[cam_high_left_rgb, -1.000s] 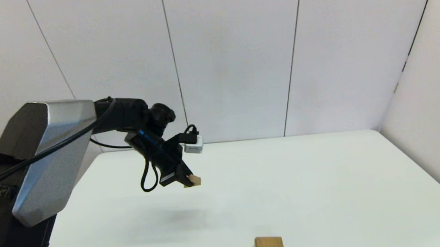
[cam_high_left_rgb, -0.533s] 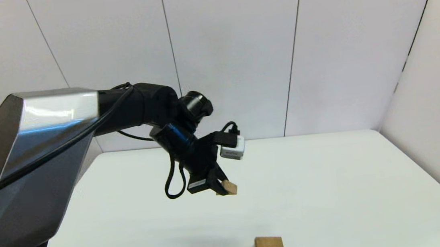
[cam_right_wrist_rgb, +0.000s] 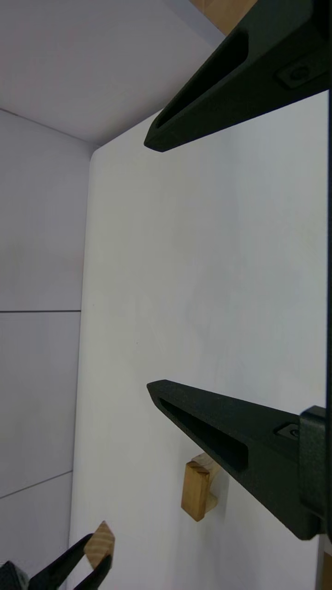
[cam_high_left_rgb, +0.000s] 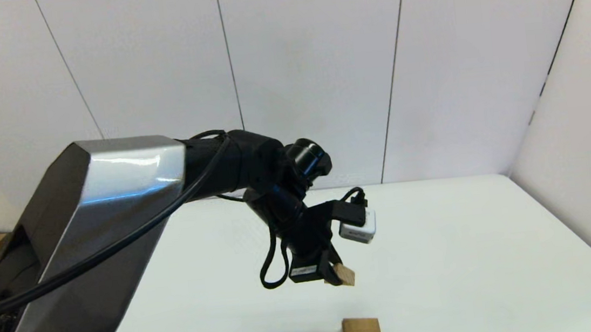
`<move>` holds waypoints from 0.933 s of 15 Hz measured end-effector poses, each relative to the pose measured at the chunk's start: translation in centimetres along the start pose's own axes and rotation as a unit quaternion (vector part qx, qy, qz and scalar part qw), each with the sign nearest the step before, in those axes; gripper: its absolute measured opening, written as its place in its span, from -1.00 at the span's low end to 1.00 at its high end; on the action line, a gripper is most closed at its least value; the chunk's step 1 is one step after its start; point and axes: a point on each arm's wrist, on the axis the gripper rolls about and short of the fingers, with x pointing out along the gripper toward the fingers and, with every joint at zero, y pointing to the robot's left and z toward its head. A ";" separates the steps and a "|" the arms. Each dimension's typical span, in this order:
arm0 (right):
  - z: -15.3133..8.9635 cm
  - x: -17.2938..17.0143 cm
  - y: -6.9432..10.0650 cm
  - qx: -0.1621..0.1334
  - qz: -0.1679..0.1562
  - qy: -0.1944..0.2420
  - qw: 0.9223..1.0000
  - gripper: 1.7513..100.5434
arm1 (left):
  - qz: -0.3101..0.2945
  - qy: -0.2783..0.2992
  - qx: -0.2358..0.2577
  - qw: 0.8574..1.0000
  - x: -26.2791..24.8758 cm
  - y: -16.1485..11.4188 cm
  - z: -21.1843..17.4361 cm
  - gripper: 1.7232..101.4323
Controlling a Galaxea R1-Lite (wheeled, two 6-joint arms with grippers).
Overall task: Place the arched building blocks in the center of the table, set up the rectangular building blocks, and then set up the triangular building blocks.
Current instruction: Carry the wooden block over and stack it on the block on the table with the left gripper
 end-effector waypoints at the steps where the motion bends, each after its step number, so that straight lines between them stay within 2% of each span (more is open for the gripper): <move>1: 0.0 0.0 0.0 0.000 0.000 0.000 1.000 0.95 | -0.007 0.003 -0.003 1.000 0.3 -0.2 0.1 -0.59; 5: 0.0 0.0 0.0 0.000 0.000 0.000 1.000 0.95 | -0.031 0.030 -0.004 0.999 2.0 -1.7 1.3 -0.59; 14: 0.0 0.0 0.0 0.000 0.000 0.000 1.000 0.95 | -0.034 0.026 -0.051 0.998 6.1 -2.2 2.6 -0.59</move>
